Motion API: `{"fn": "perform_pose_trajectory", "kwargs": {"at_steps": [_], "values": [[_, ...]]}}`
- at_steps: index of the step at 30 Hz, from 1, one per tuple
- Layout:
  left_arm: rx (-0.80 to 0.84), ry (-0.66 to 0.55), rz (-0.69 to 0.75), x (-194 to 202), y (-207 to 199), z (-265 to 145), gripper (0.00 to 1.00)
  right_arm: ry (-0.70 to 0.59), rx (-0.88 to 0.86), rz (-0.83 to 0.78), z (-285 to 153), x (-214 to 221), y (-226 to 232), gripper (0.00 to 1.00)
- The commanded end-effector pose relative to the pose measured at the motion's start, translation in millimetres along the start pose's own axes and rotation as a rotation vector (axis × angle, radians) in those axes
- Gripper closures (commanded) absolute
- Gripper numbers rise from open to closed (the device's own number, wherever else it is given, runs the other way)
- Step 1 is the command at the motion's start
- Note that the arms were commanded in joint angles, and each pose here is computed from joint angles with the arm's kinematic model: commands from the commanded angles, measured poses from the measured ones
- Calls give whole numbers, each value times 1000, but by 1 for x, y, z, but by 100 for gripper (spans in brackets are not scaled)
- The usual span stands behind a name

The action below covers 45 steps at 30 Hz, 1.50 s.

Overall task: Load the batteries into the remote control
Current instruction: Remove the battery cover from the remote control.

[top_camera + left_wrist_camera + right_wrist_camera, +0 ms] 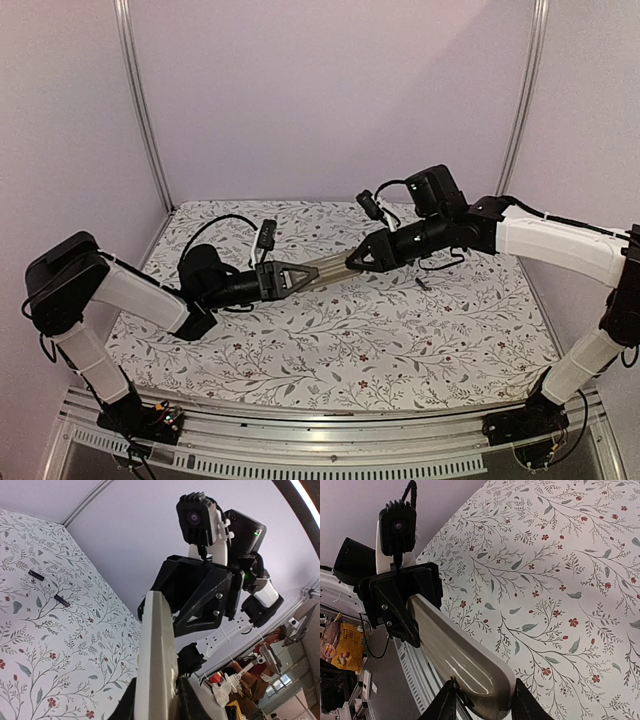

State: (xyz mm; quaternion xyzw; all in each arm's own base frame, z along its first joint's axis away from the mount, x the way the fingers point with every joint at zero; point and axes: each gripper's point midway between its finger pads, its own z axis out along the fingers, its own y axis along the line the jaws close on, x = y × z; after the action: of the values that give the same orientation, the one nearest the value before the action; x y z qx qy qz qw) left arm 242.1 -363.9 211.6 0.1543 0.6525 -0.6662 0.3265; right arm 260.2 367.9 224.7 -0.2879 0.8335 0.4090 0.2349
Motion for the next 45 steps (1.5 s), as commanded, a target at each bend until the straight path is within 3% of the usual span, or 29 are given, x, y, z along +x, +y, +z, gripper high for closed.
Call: {"fn": "perform_pose_trajectory", "kwargs": {"at_steps": [1,15,21,33,45], "values": [[238,-21,187,-10,-74,2,100,7,-95,-93,-1,-4,37,64],[211,-11,203,-9,-72,2,100,-46,-57,-69,-34,-14,29,57],[206,-9,208,-9,-72,1,100,-44,-97,-84,-49,-12,36,43],[211,-9,213,-9,-75,1,100,-1,-153,-94,-53,5,41,65],[213,-1,213,-7,-74,2,100,-12,-138,-95,-52,5,37,76]]}}
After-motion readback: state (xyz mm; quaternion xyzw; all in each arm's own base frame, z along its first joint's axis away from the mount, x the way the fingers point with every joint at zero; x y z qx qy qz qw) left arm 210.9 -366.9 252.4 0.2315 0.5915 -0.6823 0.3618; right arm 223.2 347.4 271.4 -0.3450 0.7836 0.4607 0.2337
